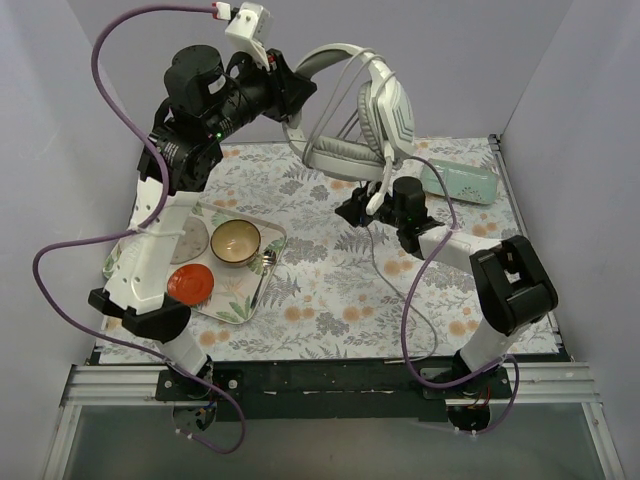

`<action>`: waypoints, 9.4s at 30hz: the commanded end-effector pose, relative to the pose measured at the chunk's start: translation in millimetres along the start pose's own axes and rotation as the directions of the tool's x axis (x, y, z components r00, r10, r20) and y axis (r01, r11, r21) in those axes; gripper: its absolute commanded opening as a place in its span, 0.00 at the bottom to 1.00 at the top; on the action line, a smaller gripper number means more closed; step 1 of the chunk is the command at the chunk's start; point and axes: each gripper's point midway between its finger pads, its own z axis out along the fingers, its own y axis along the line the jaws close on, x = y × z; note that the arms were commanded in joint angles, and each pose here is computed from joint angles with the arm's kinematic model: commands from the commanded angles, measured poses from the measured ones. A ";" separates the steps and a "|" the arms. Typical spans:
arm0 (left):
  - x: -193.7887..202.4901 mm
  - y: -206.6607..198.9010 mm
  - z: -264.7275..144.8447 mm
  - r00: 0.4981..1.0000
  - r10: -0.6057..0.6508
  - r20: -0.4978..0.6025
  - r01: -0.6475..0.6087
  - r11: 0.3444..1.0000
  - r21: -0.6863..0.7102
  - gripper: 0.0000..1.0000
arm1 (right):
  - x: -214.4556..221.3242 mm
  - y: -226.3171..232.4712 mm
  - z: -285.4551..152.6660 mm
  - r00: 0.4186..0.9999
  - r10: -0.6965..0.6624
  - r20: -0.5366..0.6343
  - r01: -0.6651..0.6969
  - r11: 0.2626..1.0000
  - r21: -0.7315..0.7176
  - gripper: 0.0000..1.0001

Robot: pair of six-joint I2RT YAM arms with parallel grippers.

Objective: Wrap the headphones

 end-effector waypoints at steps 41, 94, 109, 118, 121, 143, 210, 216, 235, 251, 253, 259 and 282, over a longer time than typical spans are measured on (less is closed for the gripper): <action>8.8 289.8 72.4 0.919 0.345 0.193 -0.064 0.612 -0.788 0.00 | 52.4 198.9 -27.2 0.746 -0.312 -0.588 0.342 0.938 -0.065 0.01; 171.6 13.0 -3.6 0.901 0.233 -0.365 -0.174 0.967 0.186 0.00 | -238.1 -118.9 -151.7 0.958 -0.285 0.028 0.247 0.871 0.424 0.01; 12.5 -8.3 18.7 0.997 0.076 -0.019 -0.075 0.996 0.052 0.00 | -145.7 -24.6 -63.0 0.947 -0.086 0.311 0.076 0.996 0.046 0.21; -41.8 3.4 21.6 0.983 0.106 0.152 -0.098 0.994 -0.057 0.00 | -65.2 -23.9 -6.4 0.978 0.054 0.201 -0.054 0.999 -0.008 0.32; -60.4 2.2 15.3 0.971 0.122 0.206 -0.109 0.991 -0.074 0.00 | -31.5 -23.9 7.0 0.986 0.086 0.146 -0.084 0.996 -0.017 0.33; -84.0 23.1 20.2 0.944 -0.088 0.318 0.130 0.985 -0.116 0.00 | 93.1 -0.2 72.5 0.949 0.205 -0.241 -0.189 0.978 0.087 0.01; 256.2 106.0 34.1 0.647 0.649 -0.400 -0.659 0.740 0.135 0.00 | -190.9 -143.9 -177.0 0.986 -0.134 -0.101 0.168 0.777 0.607 0.01; 253.3 46.8 14.9 0.779 0.488 -0.394 -0.395 0.870 0.297 0.00 | -173.0 -125.0 -146.6 0.994 -0.101 -0.043 0.109 0.910 0.399 0.01; 154.5 13.0 48.4 0.956 0.030 -0.292 -0.013 0.998 0.060 0.00 | -68.2 -40.6 -79.4 0.971 0.188 0.148 -0.195 0.980 0.031 0.19; 130.0 19.5 54.0 0.970 0.049 -0.238 -0.048 0.999 0.009 0.00 | -43.4 -41.8 -70.4 0.950 0.255 0.182 -0.267 0.963 0.039 0.37; 131.0 19.6 56.0 0.969 0.047 -0.241 -0.045 0.999 0.012 0.00 | -38.3 -40.5 -67.5 0.950 0.262 0.171 -0.272 0.962 0.036 0.40; 127.1 18.2 57.6 0.971 0.049 -0.232 -0.047 0.999 0.015 0.00 | -33.8 -39.1 -66.9 0.952 0.252 0.174 -0.263 0.964 0.043 0.44; 246.2 169.9 130.0 0.912 -0.405 -0.061 0.278 0.722 -0.633 0.00 | 65.6 4.8 -55.5 0.709 0.703 0.055 -0.703 0.700 0.126 0.01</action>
